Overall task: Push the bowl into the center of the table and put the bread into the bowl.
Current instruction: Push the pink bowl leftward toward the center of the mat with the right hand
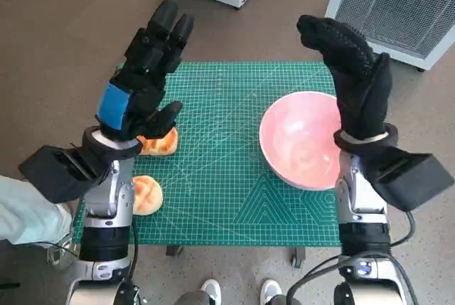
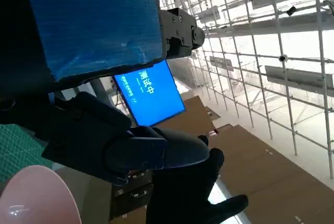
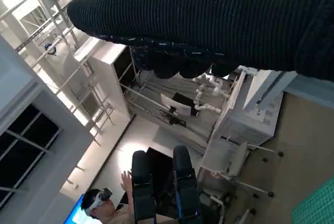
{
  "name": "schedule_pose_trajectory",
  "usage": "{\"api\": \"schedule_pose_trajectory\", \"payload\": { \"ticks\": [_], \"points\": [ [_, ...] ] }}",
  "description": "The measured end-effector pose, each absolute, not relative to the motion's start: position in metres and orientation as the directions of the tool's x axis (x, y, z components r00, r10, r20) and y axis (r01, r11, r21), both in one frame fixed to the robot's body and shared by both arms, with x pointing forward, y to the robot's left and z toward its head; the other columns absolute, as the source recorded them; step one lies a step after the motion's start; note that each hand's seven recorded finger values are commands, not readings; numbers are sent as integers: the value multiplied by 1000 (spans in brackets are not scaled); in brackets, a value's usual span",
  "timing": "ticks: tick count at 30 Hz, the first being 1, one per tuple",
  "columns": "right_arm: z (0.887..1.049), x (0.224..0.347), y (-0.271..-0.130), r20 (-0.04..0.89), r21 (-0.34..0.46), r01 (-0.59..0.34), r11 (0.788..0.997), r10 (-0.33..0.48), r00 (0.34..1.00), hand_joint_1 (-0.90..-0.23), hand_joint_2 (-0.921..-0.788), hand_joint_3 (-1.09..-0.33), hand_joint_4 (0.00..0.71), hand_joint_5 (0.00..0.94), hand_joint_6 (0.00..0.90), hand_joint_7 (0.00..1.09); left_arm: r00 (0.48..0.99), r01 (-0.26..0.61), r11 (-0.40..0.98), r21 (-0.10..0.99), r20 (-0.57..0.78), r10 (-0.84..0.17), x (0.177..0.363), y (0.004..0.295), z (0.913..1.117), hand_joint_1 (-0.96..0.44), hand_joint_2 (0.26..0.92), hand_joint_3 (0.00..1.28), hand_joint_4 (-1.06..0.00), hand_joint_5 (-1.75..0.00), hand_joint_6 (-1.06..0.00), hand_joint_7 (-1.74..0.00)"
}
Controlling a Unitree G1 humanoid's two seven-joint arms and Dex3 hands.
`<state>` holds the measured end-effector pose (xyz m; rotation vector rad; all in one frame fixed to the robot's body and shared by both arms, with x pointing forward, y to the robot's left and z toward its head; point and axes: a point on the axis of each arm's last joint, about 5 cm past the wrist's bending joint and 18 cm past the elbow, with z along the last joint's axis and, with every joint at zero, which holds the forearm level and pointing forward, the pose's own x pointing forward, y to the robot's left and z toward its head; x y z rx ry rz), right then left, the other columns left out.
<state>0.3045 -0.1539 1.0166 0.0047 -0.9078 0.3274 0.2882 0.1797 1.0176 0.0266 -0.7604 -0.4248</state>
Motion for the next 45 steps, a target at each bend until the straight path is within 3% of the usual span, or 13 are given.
{"api": "schedule_pose_trajectory", "payload": {
  "ticks": [34,38,45],
  "points": [
    [1017,304,-155,771,-126,-282,951,273,575,-693,-921,-725,206,3,125,328,643,374,914,155,667,-376,286,178,1020,-731,921,344,-134,-1,-160,-39],
    [1017,304,-162,770,-124,-273,954,266,580,-704,-921,-717,209,4,131,326,644,374,914,158,665,-378,286,178,1020,-730,921,345,-134,-1,-160,-39],
    [1012,309,-194,748,-99,-220,971,218,626,-728,-921,-702,213,4,142,315,647,369,915,163,662,-379,286,178,1020,-730,921,345,-134,-1,-159,-41]
  ]
}}
